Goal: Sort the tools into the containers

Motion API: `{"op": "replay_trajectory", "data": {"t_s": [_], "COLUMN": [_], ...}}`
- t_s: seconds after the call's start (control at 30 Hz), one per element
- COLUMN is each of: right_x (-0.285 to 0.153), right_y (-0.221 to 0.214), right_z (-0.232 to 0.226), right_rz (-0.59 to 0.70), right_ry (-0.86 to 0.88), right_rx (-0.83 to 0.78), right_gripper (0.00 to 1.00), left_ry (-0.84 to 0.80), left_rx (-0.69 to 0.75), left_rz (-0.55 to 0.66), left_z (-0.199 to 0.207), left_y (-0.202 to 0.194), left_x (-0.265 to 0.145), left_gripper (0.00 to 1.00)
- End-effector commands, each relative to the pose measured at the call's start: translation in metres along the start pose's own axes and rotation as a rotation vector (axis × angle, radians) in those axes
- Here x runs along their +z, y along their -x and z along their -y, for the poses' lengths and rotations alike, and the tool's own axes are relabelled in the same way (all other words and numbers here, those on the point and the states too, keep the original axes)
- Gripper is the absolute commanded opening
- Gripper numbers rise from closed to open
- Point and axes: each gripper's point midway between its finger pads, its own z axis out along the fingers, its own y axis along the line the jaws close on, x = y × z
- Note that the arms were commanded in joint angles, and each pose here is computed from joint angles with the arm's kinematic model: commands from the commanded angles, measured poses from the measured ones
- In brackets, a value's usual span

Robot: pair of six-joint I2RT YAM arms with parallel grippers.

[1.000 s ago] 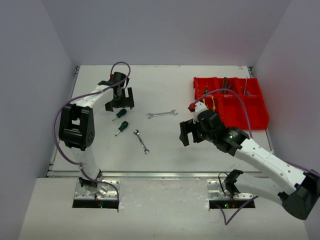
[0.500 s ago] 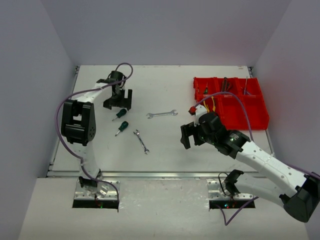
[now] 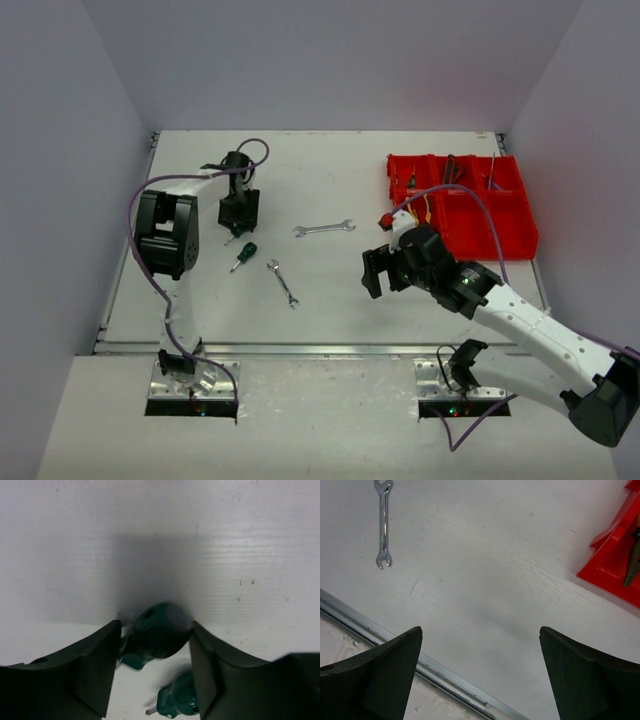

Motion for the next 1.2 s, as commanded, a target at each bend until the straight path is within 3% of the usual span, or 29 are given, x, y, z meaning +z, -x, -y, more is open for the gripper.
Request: {"op": "replay_trajectory", "data": {"t_s": [0.0, 0.2, 0.43, 0.57, 0.73, 0.83, 1.0, 1.17], "right_x": [0.003, 0.005, 0.009, 0.006, -0.018, -0.028, -0.020, -0.007], "right_y": [0.009, 0.008, 0.006, 0.017, 0.049, 0.074, 0.101, 0.109], "right_z": [0.000, 0.000, -0.005, -0.026, -0.084, -0.104, -0.115, -0.111], "right_rz": [0.036, 0.032, 0.013, 0.058, 0.204, 0.287, 0.334, 0.350], "right_ry": [-0.005, -0.005, 0.020, 0.134, 0.467, 0.580, 0.620, 0.571], "right_rx": [-0.006, -0.006, -0.006, -0.002, 0.046, 0.094, 0.185, 0.207], "right_gripper": [0.99, 0.99, 0.99, 0.99, 0.99, 0.99, 0.99, 0.92], "left_ry": [0.106, 0.159, 0.168, 0.002, -0.443, -0.611, -0.870, -1.028], "left_rx": [-0.018, -0.049, -0.140, -0.206, -0.209, -0.243, -0.317, -0.458], "left_rz": [0.021, 0.054, 0.252, 0.383, 0.553, 0.595, 0.606, 0.591], "left_z": [-0.021, -0.030, -0.035, -0.010, 0.074, 0.122, 0.193, 0.212], "left_y": [0.007, 0.014, 0.050, 0.061, 0.039, 0.020, -0.031, -0.061], "left_x": [0.003, -0.008, -0.081, -0.138, -0.219, -0.250, -0.280, -0.286], "left_gripper": [0.31, 0.00, 0.00, 0.00, 0.00, 0.00, 0.00, 0.00]}}
